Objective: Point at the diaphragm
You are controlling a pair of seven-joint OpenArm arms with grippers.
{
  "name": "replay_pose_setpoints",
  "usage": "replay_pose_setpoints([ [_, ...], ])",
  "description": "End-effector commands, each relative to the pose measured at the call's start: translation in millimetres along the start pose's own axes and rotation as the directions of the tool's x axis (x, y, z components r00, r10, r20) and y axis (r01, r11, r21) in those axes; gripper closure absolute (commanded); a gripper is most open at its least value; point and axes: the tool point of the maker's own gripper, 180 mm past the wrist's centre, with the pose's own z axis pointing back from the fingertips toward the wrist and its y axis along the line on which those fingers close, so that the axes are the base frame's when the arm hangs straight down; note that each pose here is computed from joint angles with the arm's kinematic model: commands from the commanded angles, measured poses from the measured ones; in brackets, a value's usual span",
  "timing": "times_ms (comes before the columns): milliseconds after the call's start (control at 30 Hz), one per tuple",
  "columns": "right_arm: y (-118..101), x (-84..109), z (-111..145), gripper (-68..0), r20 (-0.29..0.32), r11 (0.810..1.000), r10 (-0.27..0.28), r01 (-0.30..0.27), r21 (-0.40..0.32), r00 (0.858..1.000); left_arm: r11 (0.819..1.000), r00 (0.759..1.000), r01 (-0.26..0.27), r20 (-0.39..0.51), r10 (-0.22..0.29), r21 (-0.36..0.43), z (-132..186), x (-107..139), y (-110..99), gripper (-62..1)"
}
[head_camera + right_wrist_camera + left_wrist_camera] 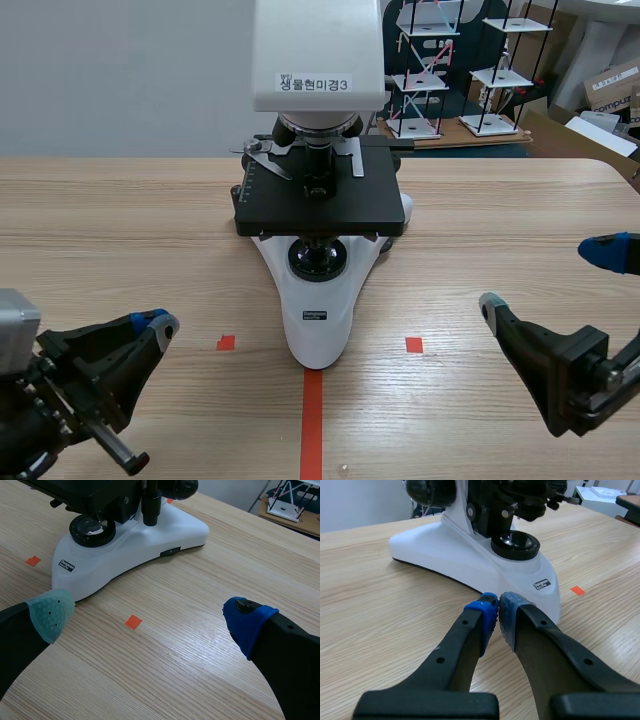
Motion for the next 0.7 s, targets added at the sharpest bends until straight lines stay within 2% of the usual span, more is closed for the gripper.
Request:
replay_pose_setpoints([
  [0,-2.7,11.5,-1.2,-67.1,0.035,1.0,0.017,-0.017,0.0,0.999,1.0,1.0,0.001,0.031,-0.001,-0.012,-5.2,2.2,-5.8,-5.5],
  [367,-2.7,11.5,-1.2,-67.1,0.035,1.0,0.017,-0.017,0.0,0.999,0.995,0.999,0.046,0.007,-0.046,-0.087,-44.3,-34.9,-25.9,-5.5],
  [500,-2.7,11.5,-1.2,-67.1,0.035,1.0,0.017,-0.017,0.0,0.999,0.993,0.998,0.069,0.022,-0.067,-0.101,-61.0,-34.2,-29.4,-5.5],
  [667,-2.7,11.6,-1.2,-67.1,0.036,1.0,0.017,-0.017,0.0,0.999,0.993,0.994,0.072,0.084,-0.064,-0.094,-75.7,-20.5,-25.6,-5.5],
])
